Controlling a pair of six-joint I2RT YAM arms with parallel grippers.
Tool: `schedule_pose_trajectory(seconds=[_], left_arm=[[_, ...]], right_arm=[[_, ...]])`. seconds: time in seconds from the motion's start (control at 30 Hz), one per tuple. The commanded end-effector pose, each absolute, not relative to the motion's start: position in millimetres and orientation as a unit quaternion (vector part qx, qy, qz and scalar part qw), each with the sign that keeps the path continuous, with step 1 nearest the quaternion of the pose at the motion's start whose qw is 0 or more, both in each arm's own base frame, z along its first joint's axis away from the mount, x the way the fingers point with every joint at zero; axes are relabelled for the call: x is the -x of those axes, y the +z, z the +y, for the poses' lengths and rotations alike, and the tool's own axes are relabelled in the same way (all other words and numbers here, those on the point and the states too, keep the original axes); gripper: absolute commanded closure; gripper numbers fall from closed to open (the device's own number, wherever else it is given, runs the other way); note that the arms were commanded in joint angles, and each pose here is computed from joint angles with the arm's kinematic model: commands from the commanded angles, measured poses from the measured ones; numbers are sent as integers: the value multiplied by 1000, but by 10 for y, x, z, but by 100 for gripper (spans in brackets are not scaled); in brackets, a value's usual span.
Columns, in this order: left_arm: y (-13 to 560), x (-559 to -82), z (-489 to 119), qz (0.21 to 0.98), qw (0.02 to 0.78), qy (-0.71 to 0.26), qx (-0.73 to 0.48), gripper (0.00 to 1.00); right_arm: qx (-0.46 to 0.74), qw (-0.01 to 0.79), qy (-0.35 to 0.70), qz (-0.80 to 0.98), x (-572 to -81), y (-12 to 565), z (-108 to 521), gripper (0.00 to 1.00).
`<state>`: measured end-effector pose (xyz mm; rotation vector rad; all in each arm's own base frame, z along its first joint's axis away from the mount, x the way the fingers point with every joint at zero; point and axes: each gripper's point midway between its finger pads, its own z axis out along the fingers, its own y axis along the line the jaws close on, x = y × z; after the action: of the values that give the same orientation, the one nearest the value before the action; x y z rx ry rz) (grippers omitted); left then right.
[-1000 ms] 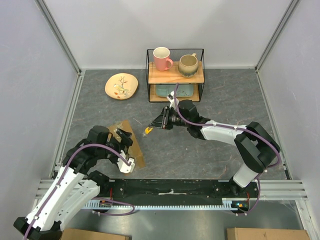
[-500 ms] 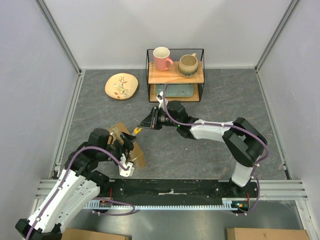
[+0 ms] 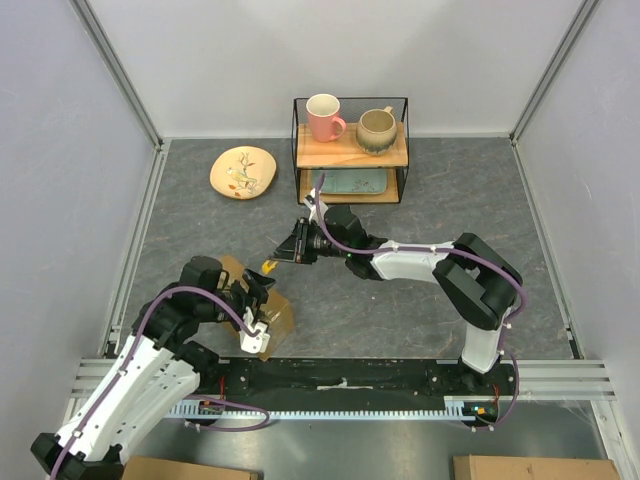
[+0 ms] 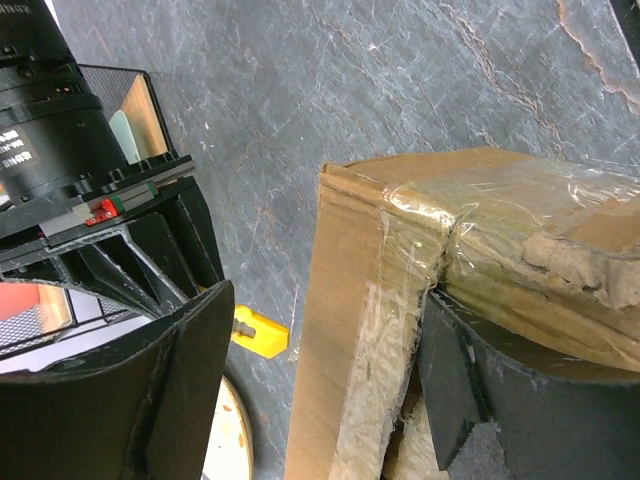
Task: Unpack the express box
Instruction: Cut the express box at the center of the board.
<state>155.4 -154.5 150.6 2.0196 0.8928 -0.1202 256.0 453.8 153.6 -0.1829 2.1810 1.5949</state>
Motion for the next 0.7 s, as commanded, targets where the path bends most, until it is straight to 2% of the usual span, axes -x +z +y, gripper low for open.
schedule_pose_trajectory(seconds=[0.0, 0.13, 0.27, 0.47, 0.5, 0.67], left_arm=[[1479, -1433, -1622, 352, 464, -78, -809, 23], [1454, -1424, -1579, 357, 468, -67, -806, 23], [1404, -1395, -1535, 366, 458, -67, -807, 23], [1372, -1385, -1536, 372, 450, -75, -809, 23], [1369, -1384, -1545, 372, 449, -78, -809, 23], [1479, -1521, -1567, 414, 451, -82, -787, 34]], right_arm=[[80, 244, 535, 805, -2615, 1348, 4496, 100], [73, 278, 486, 825, -2744, 1185, 4242, 100], [67, 339, 449, 824, -2959, 1403, 4092, 100], [99, 390, 411, 818, -2843, 1435, 4221, 100], [119, 424, 385, 811, -2803, 1460, 4260, 100], [151, 544, 319, 761, -2678, 1573, 4098, 100]])
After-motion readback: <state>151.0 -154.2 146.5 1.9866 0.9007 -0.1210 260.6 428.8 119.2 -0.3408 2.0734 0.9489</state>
